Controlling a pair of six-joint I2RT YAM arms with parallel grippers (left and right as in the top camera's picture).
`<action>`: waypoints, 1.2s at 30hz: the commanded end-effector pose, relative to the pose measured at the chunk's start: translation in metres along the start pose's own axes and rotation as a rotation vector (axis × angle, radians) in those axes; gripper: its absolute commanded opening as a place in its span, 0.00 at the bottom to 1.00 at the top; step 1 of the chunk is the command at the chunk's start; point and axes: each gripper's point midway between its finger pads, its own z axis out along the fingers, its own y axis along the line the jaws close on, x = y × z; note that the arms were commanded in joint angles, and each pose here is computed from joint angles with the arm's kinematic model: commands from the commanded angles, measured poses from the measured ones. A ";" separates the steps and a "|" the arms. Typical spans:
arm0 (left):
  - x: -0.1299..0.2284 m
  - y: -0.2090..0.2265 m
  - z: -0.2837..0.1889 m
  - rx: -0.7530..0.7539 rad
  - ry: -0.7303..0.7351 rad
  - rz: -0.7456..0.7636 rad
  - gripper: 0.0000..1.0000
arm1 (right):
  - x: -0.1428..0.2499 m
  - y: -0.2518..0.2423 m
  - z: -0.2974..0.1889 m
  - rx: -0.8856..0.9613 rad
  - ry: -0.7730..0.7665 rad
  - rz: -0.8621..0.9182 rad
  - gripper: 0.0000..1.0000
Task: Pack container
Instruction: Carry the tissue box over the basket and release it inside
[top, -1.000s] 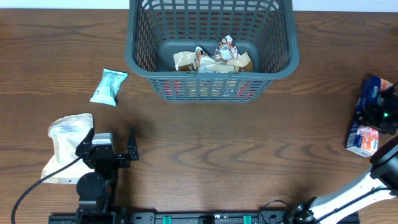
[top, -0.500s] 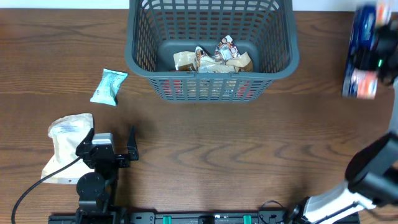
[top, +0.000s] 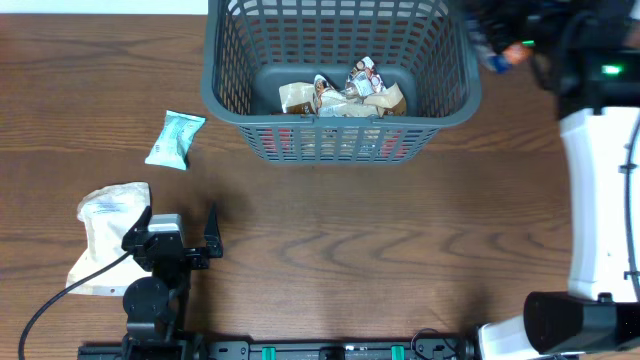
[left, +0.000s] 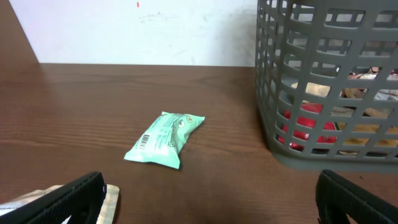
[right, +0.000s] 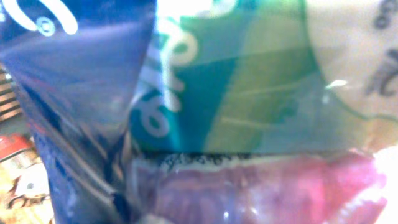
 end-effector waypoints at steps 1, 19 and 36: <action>0.014 -0.001 0.003 0.003 0.029 -0.002 0.99 | -0.043 0.041 0.006 -0.075 -0.100 -0.330 0.01; 0.014 -0.001 0.003 0.003 0.029 -0.021 0.99 | 0.008 0.120 0.079 -0.337 0.007 -0.515 0.01; 0.014 -0.001 0.003 0.003 0.029 -0.021 0.99 | 0.110 0.161 0.125 -0.538 0.278 -0.339 0.05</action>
